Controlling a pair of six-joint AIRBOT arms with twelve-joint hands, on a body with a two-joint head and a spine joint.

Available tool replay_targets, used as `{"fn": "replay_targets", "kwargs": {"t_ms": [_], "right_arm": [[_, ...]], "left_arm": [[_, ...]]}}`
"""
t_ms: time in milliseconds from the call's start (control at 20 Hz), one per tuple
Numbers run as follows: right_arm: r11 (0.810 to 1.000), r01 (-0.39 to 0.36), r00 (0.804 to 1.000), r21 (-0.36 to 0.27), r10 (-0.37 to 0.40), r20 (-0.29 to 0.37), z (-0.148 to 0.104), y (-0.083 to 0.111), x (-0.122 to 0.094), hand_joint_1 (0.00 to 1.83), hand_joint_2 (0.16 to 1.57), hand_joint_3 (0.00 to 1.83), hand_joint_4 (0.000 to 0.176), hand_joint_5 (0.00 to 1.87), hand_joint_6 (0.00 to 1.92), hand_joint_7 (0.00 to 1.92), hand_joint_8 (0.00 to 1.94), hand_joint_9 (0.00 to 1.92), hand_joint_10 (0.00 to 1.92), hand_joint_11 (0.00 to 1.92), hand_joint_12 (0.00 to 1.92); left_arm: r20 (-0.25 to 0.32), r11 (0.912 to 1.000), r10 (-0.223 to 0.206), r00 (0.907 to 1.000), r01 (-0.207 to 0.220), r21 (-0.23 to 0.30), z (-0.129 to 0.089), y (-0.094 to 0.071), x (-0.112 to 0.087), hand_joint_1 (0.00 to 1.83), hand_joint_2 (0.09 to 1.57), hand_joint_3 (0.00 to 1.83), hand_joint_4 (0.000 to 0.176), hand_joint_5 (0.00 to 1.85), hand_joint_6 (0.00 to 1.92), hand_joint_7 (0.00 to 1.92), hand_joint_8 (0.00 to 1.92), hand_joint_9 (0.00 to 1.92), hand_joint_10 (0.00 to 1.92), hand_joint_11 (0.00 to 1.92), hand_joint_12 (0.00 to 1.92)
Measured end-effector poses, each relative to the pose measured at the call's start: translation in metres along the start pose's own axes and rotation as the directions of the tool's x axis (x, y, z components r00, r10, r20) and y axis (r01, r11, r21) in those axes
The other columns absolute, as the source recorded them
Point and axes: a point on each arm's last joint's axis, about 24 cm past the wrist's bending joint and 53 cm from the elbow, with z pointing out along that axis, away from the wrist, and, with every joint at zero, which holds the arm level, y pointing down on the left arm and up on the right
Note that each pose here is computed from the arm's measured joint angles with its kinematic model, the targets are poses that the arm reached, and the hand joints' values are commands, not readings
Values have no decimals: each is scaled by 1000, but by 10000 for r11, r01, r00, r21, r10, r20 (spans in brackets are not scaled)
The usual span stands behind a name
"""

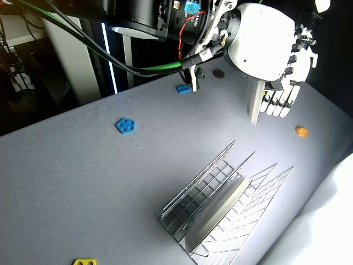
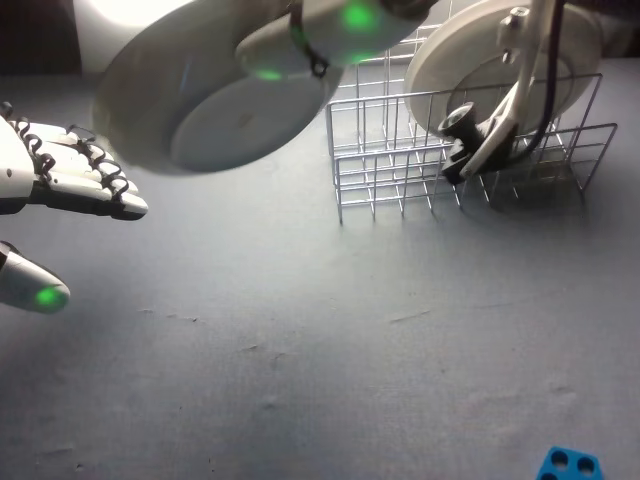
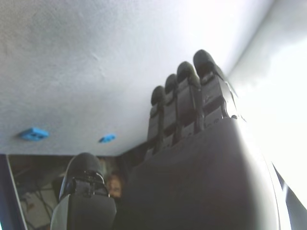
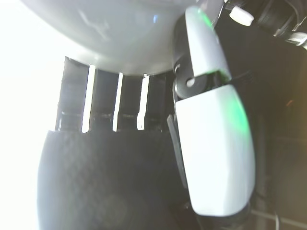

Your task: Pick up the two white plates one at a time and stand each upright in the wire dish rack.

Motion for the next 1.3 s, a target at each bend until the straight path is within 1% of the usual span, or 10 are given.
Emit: {"fn": "replay_targets", "kwargs": {"t_ms": [100, 200, 500, 700, 750, 900, 950, 1050, 1200, 1300], "right_arm": [[9997, -242, 9995, 63, 241, 189, -3, -3, -8, 1176, 1190, 2, 20, 804, 1286, 891, 1136, 970, 707, 652, 1377], [9981, -597, 9975, 152, 591, 379, -8, -6, -16, 1171, 1198, 0, 22, 793, 1297, 875, 1165, 945, 733, 617, 1419], [9964, -820, 9934, 203, 801, 827, -15, -10, -33, 1181, 1181, 0, 26, 834, 1243, 899, 1123, 945, 750, 606, 1428], [9938, -1042, 9887, 389, 993, 1119, -22, -21, -44, 1190, 1166, 0, 22, 848, 1205, 937, 1080, 959, 757, 633, 1409], [9938, -1043, 9882, 396, 991, 1167, -23, -21, -46, 1188, 1169, 1, 22, 844, 1216, 926, 1094, 961, 751, 637, 1401], [9937, -1038, 9874, 416, 979, 1244, -24, -23, -48, 1187, 1170, 0, 26, 853, 1209, 918, 1099, 964, 742, 645, 1398], [9936, -1046, 9874, 435, 986, 1236, -24, -24, -48, 1180, 1181, 3, 23, 826, 1249, 901, 1124, 958, 737, 631, 1397], [9936, -1003, 9891, 525, 938, 1137, -24, -27, -45, 1178, 1183, 2, 26, 829, 1252, 891, 1132, 955, 737, 620, 1399], [9967, -557, 9938, 598, 496, 999, -24, -29, -41, 1189, 1167, 0, 25, 858, 1207, 926, 1081, 960, 742, 630, 1417], [9976, -293, 9951, 625, 232, 963, -24, -30, -40, 1192, 1161, 0, 25, 873, 1184, 931, 1074, 962, 738, 627, 1399]], "left_arm": [[10, 10000, 0, 10000, 0, -29, 0, 1, 0, 0, 1142, 0, 0, 151, 0, 162, 4, 141, 4, 0, 318], [17, 10000, 0, 10000, 0, -47, 0, 1, 0, 0, 1134, 0, 0, 138, 0, 140, 1, 123, 2, 0, 257], [59, 9999, -3, 10000, 4, -157, -6, 1, -1, 0, 1142, 1, 0, 146, 1, 148, 3, 129, 2, 0, 287], [21, 10000, 0, 10000, 0, -74, -4, -2, 1, 0, 1121, 0, 0, 164, 1, 181, 3, 175, 6, 0, 363], [26, 10000, -3, 10000, 3, -80, -4, -2, 1, 0, 1128, 0, 0, 173, 3, 189, 3, 183, 5, 0, 398], [21, 10000, -1, 10000, 1, -86, -4, -2, 1, 0, 1138, 2, 0, 155, 0, 174, 2, 159, 2, 0, 318], [12, 10000, -5, 10000, 5, -99, -5, -1, 1, 0, 1140, 3, 0, 147, 0, 170, 0, 149, 1, 0, 291], [-2, 9999, 7, 10000, -7, -104, -4, -1, 2, 0, 1130, 0, 0, 158, 2, 174, 0, 152, 1, 0, 290], [-38, 10000, 10, 10000, -10, -44, -4, -4, 3, 0, 1138, 1, 0, 149, 1, 159, 1, 138, 2, 0, 272], [-83, 10000, 42, 10000, -42, -31, -4, -4, 4, 0, 1137, 1, 0, 158, 1, 172, 2, 152, 2, 0, 295]]}}
